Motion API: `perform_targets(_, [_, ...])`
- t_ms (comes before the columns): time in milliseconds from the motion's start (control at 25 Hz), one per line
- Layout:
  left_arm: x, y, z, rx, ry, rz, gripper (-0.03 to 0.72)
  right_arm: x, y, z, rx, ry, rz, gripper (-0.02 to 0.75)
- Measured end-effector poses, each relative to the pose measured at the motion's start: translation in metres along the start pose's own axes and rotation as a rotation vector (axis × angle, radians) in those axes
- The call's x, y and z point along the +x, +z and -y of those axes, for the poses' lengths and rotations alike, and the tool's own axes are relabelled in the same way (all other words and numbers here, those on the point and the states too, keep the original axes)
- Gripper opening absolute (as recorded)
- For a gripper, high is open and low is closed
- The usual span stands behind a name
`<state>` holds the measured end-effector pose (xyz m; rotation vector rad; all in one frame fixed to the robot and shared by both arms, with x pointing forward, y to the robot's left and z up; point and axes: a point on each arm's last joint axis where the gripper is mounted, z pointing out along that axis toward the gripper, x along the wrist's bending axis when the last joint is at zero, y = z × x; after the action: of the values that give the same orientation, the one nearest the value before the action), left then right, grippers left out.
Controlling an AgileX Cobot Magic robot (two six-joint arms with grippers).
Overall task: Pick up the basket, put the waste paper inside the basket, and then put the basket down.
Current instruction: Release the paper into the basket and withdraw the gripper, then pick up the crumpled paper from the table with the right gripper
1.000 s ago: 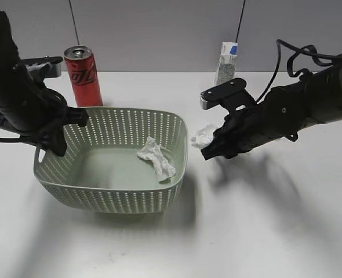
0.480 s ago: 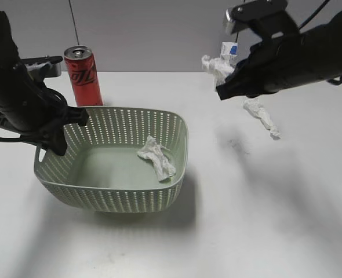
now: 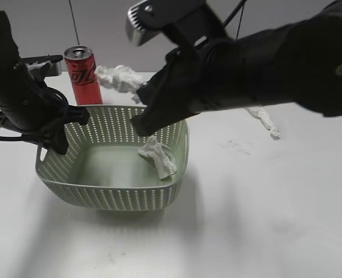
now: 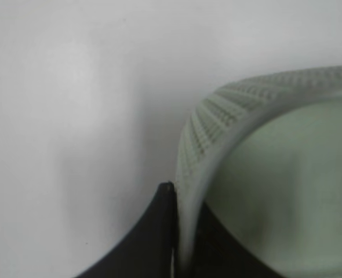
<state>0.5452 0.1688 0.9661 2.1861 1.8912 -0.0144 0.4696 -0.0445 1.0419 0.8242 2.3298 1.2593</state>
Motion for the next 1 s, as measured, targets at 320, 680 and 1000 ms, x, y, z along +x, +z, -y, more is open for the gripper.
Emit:
perform_targets(320, [0.0,0.0,0.0,0.0,0.0,0.0,-0.001,0.011,0.039,0.03,0.126,0.073,-0.03,0.511])
perform_targets(680, [-0.001,0.0,0.0,0.0,-0.015,0.015,-0.001,-0.073,0.015,0.019,0.154,0.283,0.147,0.593])
perform_targets(1000, [-0.002,0.0,0.0,-0.004,-0.016,0.017,-0.001,-0.183,0.028,0.082,0.246,0.302,0.396,0.585])
